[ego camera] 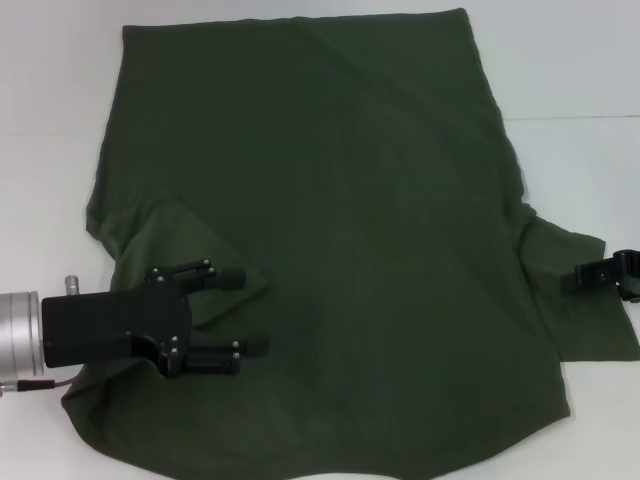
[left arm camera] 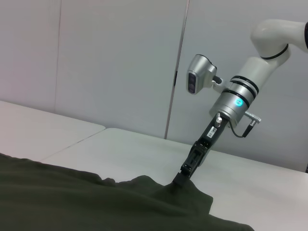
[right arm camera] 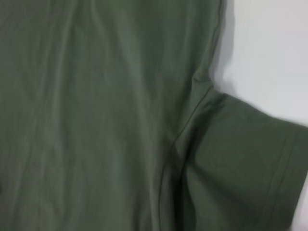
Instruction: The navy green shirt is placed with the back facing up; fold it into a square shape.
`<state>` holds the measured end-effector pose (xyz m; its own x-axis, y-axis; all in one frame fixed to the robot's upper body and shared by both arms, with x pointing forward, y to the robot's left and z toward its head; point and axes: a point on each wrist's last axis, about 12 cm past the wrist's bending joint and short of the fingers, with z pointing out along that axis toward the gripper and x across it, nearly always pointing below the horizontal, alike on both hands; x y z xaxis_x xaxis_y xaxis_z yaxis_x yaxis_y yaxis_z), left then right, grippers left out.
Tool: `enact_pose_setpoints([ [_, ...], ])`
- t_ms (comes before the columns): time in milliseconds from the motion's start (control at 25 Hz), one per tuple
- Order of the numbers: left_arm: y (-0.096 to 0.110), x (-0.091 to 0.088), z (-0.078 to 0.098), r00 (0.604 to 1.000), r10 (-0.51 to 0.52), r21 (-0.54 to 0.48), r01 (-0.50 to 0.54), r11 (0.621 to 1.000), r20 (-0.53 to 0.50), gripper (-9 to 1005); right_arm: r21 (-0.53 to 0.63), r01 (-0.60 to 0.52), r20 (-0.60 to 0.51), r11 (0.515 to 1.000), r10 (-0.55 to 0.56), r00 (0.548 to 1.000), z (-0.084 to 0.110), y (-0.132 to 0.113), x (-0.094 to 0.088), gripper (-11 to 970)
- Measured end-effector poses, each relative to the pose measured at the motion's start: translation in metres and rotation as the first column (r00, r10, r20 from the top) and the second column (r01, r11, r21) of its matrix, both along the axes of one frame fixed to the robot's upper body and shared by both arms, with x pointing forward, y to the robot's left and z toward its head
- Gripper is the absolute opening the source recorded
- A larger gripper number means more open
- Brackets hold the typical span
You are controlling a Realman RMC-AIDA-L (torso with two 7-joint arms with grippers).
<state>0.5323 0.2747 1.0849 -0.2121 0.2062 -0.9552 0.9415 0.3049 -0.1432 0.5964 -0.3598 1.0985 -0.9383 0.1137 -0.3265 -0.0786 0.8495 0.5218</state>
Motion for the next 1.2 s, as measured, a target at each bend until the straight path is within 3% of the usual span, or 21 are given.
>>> enact_pose_setpoints([
  [160,-0.0002,0.0001,0.0003,1.0,0.0,-0.002,0.0,1.0,0.001,883,-0.007,-0.002,0.0,1.0,0.002,1.0,-0.0006,0.0003,0.0003,810],
  [600,-0.0004,0.0009,0.0011,1.0,0.0,-0.004,0.0,1.0,0.003,884,-0.014,-0.003,0.009,1.0,0.003,1.0,0.0011,0.0014,0.0033,336],
  [1200,-0.0002,0.0011,0.0011,1.0,0.004,-0.006,-0.004,1.0,0.004,883,-0.055,-0.04,0.015,0.998,0.04,0.999,0.0029,0.0077,0.0092,112],
])
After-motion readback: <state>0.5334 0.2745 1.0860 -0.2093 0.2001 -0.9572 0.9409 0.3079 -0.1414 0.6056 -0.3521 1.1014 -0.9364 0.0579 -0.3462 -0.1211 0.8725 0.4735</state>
